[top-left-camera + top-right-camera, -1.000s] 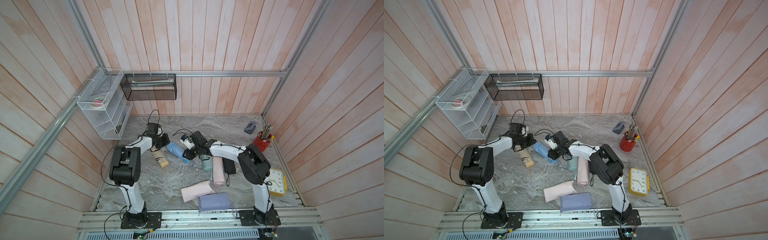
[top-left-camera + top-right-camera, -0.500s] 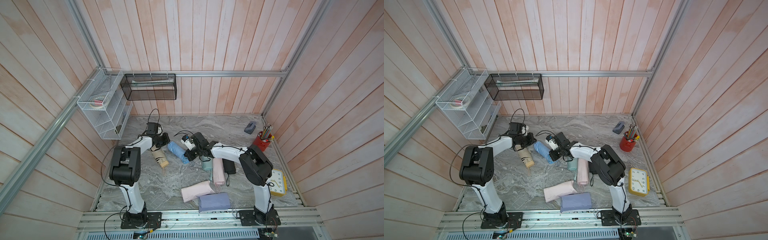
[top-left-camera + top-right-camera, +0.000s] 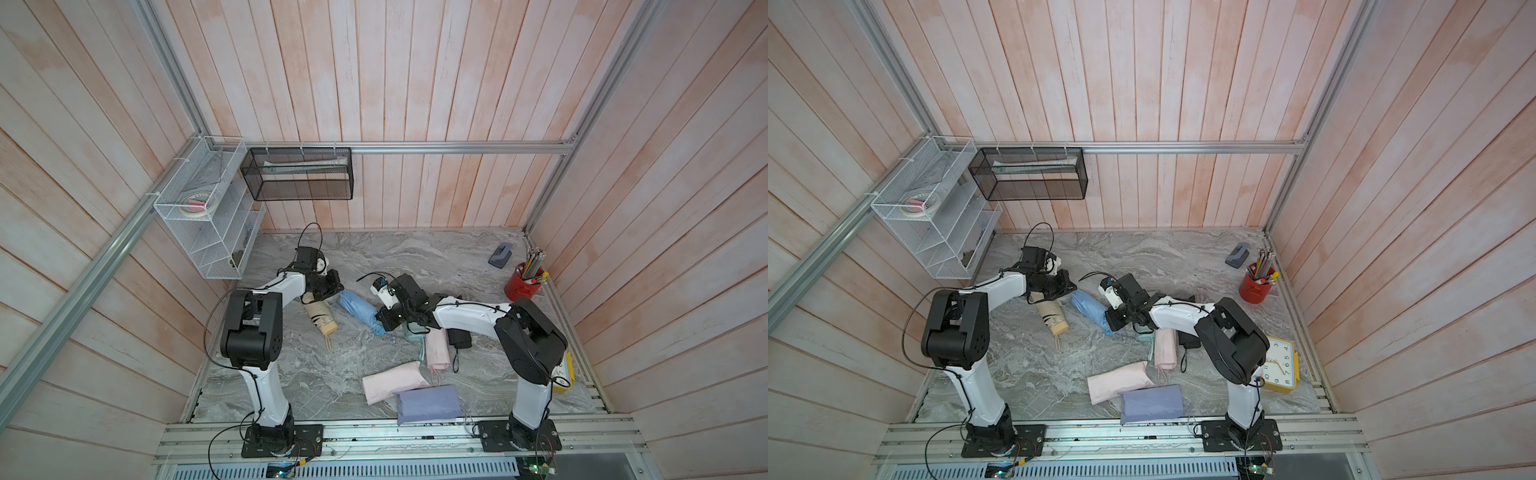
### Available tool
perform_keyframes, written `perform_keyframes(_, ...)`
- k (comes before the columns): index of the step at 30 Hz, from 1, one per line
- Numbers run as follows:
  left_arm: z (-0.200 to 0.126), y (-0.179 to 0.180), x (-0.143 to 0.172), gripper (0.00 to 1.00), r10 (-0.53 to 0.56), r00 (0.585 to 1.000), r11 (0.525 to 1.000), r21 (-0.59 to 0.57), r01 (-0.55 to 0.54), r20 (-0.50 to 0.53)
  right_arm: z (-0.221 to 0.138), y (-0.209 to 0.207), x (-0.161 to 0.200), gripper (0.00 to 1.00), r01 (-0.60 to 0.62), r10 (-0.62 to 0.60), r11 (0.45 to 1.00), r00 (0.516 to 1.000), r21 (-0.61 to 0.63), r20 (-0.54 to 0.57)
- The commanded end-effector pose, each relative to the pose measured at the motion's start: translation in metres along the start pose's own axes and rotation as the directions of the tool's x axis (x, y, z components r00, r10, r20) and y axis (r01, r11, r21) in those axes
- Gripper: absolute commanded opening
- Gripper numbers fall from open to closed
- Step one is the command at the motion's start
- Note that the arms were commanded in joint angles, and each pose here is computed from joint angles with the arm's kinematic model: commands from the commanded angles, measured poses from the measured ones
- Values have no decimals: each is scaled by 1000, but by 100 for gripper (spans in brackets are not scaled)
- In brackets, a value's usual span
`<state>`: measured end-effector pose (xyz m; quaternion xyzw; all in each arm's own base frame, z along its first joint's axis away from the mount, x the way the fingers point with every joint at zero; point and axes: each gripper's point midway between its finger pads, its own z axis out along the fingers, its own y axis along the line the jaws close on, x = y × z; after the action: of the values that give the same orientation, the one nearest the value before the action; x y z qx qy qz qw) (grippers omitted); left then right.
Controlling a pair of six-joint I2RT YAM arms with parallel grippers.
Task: Take umbrellas out of sleeves
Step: Take out the umbrella from the umbrella sleeve.
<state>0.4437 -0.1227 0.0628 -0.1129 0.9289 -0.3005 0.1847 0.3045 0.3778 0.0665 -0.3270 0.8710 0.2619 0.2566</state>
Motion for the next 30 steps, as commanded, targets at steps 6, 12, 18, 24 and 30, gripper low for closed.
perform_keyframes(6,-25,12,-57,0,31,983,998,-62,-20,182,-14,-16,45,0,-87,97,992,989,96,-108)
perform_keyframes(12,-26,12,-59,0,30,982,998,-61,-19,184,-14,-15,55,0,-103,113,991,987,90,-118)
perform_keyframes(18,-25,9,-60,0,29,983,999,-50,-20,182,-14,-15,57,0,-108,117,990,986,86,-118)
perform_keyframes(24,-24,8,-60,0,27,984,999,-43,-20,177,-13,-14,53,0,-103,112,991,987,84,-113)
perform_keyframes(30,-25,7,-62,0,31,984,999,-44,-24,178,-12,-14,50,0,-101,110,992,987,81,-115)
